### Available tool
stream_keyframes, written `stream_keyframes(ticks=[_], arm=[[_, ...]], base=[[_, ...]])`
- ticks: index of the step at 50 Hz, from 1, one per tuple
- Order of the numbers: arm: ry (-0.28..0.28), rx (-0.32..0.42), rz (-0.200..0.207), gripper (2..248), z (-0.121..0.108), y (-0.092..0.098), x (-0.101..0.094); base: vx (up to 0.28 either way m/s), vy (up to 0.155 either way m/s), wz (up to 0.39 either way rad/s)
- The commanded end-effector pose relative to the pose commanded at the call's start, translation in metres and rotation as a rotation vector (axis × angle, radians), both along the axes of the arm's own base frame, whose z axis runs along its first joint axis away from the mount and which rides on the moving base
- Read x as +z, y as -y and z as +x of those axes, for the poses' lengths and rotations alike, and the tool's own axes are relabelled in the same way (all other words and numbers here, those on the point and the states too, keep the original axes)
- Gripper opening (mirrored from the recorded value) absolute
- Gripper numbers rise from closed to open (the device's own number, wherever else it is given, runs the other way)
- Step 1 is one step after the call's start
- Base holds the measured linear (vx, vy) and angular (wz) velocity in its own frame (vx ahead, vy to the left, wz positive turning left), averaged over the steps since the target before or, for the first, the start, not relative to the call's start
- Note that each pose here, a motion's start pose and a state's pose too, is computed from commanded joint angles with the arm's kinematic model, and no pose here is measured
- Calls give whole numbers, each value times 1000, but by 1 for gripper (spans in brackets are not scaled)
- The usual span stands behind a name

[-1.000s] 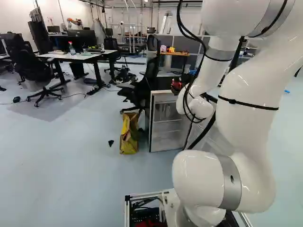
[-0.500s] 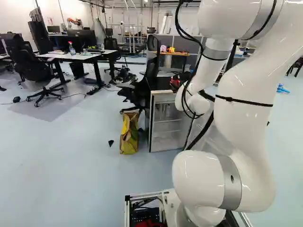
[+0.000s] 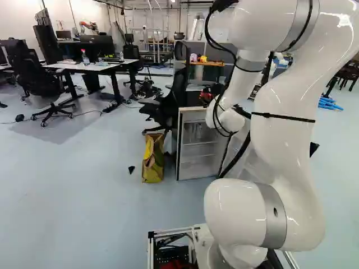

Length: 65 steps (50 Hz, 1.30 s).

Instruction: Grab a drink from the fridge

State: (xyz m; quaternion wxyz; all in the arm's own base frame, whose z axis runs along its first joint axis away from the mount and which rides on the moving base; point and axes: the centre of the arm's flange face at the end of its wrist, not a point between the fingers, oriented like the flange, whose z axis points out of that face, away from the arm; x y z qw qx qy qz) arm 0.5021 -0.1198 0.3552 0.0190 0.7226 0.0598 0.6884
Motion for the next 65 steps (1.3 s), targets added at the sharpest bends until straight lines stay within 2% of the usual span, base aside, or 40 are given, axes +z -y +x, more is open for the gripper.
stream_keyframes(ticks=[38, 53, 65], arm=[[-33, -30, 6, 92, 51, 2, -13], [-48, -66, 16, 92, 64, 6, -17], [-47, -65, 16, 92, 65, 6, -17]], base=[[0, 0, 0], [0, 0, 0], [0, 0, 0]])
